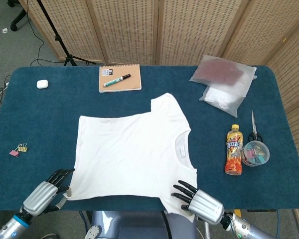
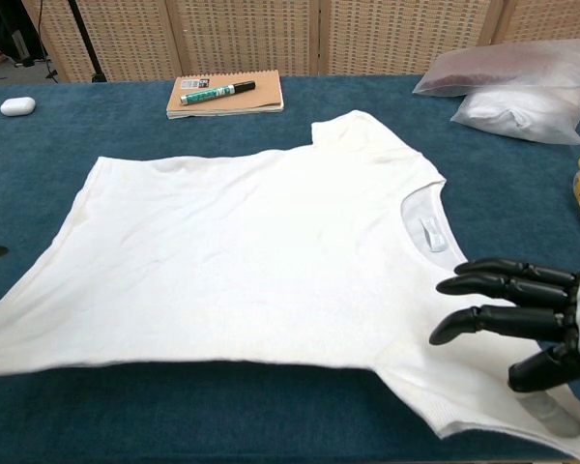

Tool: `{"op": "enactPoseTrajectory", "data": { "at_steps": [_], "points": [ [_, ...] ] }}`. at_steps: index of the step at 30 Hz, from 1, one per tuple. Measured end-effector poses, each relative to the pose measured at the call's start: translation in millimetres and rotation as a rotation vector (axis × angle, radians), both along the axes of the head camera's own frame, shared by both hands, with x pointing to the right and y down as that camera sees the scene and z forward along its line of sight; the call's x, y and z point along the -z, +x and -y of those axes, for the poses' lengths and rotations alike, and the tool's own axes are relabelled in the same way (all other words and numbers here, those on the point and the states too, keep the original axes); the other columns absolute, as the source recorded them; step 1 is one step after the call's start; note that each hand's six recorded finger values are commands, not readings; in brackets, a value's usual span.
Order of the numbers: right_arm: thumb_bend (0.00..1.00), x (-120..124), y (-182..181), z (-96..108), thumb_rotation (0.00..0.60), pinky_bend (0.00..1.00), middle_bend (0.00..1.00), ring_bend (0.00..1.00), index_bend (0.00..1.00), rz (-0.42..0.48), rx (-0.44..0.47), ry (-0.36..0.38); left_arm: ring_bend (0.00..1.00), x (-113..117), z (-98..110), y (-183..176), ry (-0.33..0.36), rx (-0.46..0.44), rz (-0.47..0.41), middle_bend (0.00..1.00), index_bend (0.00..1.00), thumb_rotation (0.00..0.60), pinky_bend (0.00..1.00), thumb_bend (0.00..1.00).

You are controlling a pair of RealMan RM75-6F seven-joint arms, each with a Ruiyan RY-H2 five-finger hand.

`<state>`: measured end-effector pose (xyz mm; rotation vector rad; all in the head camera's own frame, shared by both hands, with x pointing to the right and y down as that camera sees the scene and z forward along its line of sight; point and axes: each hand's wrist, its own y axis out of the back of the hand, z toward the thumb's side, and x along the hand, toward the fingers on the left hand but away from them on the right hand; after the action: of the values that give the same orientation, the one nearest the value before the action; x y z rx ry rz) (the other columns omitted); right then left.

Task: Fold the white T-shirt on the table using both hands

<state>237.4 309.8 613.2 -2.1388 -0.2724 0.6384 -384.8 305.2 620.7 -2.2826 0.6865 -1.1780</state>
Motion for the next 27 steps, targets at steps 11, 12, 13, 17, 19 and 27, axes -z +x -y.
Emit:
{"op": "enactPoseTrajectory", "data": {
  "at_steps": [11,12,13,17,19,27],
  "points": [
    [0.85,11.1,-4.6,-15.8,0.6,0.02,0.21,0.0,0.7,0.011,0.056,-0.009,0.0,6.1,-5.9,2.7,-0.058,0.014,-0.031,0.0,0.75,0.6,0.0,0.56],
    [0.85,10.6,-4.8,-13.5,0.6,0.02,0.21,0.0,0.7,0.009,0.049,-0.004,0.0,5.7,-4.3,3.1,-0.06,0.021,-0.034,0.0,0.75,0.6,0.0,0.57],
    [0.85,10.1,-4.9,-11.7,0.6,0.02,0.21,0.0,0.7,0.007,0.042,-0.001,0.0,5.4,-2.0,3.7,-0.06,0.03,-0.038,0.0,0.75,0.6,0.0,0.57],
    [0.85,7.2,-5.0,0.2,0.6,0.02,0.21,0.0,0.7,-0.002,0.003,0.009,0.0,5.6,12.4,9.7,-0.054,0.075,-0.06,0.0,0.75,0.6,0.0,0.57],
    [0.85,6.5,-5.4,11.2,0.6,0.02,0.21,0.0,0.7,-0.001,-0.034,0.012,0.0,5.9,21.8,13.6,-0.048,0.1,-0.067,0.0,0.75,0.6,0.0,0.58],
    [0.85,9.2,-13.7,77.1,0.6,0.02,0.21,0.0,0.7,0.005,-0.215,0.025,0.0,1.6,74.3,28.4,-0.029,0.219,-0.02,0.0,0.76,0.6,0.0,0.59]
  ]
}}
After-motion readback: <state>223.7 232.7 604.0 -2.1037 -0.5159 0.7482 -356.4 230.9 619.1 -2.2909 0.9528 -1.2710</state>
